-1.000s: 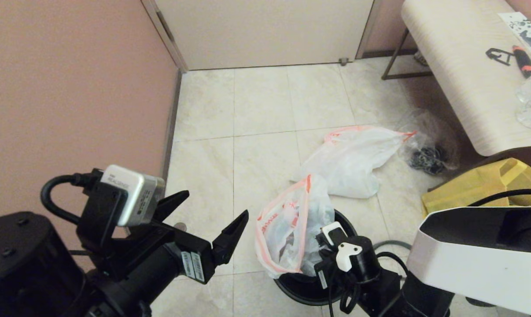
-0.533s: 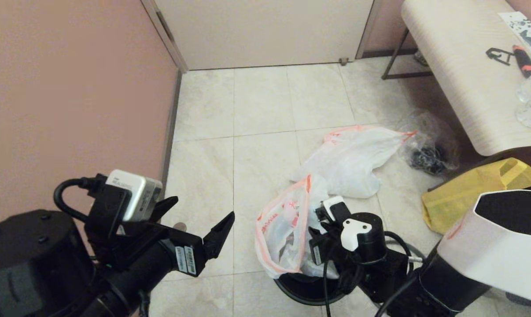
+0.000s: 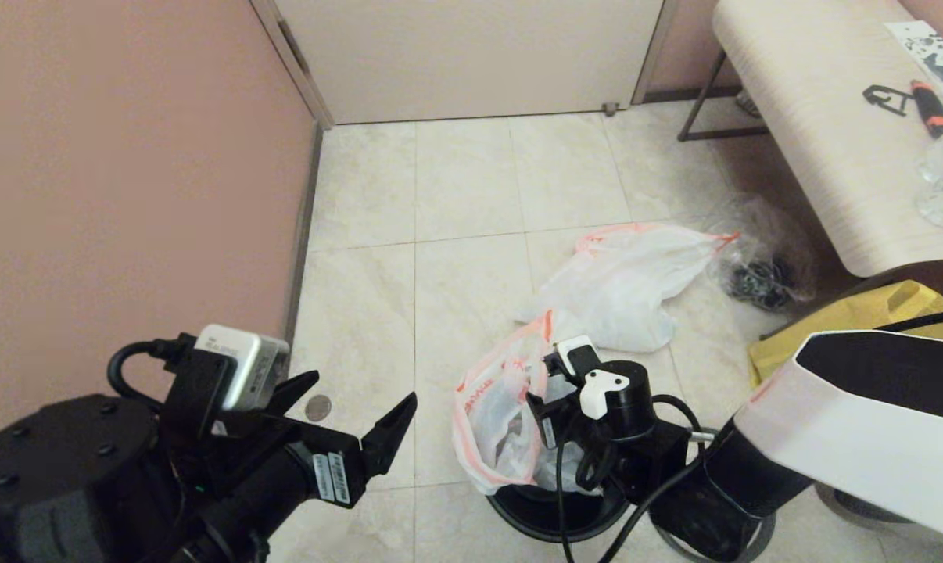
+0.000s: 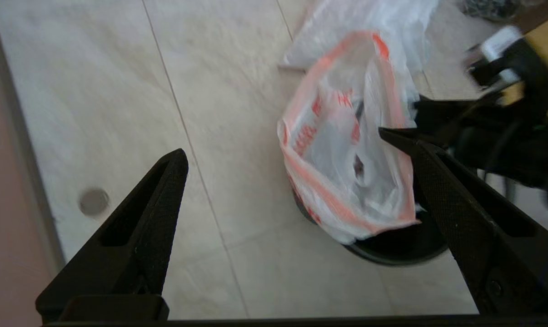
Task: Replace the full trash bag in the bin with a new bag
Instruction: Put the new garbage bag on the trash can
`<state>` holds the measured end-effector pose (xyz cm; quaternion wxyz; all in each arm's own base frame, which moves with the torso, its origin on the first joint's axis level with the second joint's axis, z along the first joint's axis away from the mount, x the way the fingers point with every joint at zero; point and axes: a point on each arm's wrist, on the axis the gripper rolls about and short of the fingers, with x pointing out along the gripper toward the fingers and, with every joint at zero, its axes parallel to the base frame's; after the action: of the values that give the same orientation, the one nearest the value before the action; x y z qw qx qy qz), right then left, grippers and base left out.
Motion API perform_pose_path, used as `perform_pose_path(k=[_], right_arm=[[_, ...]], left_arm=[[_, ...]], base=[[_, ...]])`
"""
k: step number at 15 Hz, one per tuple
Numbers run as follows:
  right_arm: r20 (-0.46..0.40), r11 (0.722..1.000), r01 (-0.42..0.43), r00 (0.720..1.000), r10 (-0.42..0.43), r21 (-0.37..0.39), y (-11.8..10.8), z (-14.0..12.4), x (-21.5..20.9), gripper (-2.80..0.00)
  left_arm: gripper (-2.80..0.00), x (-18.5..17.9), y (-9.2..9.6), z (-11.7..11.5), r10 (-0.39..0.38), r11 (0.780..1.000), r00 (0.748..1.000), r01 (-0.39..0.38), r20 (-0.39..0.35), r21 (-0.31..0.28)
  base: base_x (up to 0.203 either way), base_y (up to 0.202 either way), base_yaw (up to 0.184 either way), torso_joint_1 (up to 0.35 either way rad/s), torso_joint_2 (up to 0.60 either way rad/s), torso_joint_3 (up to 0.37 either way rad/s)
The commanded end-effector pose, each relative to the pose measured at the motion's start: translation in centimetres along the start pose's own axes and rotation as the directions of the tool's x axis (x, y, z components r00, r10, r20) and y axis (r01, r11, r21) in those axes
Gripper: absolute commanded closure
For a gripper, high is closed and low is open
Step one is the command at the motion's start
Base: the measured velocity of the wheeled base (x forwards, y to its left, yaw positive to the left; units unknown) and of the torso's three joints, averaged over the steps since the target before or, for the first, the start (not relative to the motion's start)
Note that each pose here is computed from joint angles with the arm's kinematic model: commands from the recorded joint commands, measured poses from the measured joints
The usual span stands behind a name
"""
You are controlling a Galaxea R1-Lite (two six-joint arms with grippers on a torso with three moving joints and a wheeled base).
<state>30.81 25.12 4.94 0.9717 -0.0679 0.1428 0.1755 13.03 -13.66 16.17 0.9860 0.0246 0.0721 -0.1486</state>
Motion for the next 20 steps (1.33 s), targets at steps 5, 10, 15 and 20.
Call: perform_pose_path(k=[5, 10, 15, 20], right_arm=[[-0.059, 0.997, 0.031, 0.998, -0.035, -0.067, -0.8, -1.6, -0.7, 0.0], [-0.138, 0.992, 0.065, 0.987, -0.079, -0.103, -2.2, -2.0, -4.9, 0.0], [-0.151, 0.992, 0.077, 0.984, -0.091, -0.099, -2.5, -2.5, -4.5, 0.0], [-0.145, 0.992, 0.078, 0.985, -0.092, -0.104, -2.3, -2.5, -3.8, 0.0]], left_arm=[[-2.8, -0.4, 0.1, -0.9, -0.004, 1.0, 1.0, 0.004, -0.029, -0.004], [-2.8, 2.9, -2.6, -5.4, -0.027, 1.0, 0.93, 0.018, -0.367, -0.026], [-2.8, 8.7, -4.0, -4.9, -0.142, 0.958, 0.792, -0.04, -0.594, -0.284], [-2.8, 15.3, -2.8, -4.1, -0.152, 0.916, 0.758, -0.132, -0.635, -0.378]], base=[[0.0, 0.0, 0.0, 0.0, 0.0, 0.0], [0.0, 0.0, 0.0, 0.0, 0.0, 0.0], [0.0, 0.0, 0.0, 0.0, 0.0, 0.0], [0.0, 0.0, 0.0, 0.0, 0.0, 0.0]])
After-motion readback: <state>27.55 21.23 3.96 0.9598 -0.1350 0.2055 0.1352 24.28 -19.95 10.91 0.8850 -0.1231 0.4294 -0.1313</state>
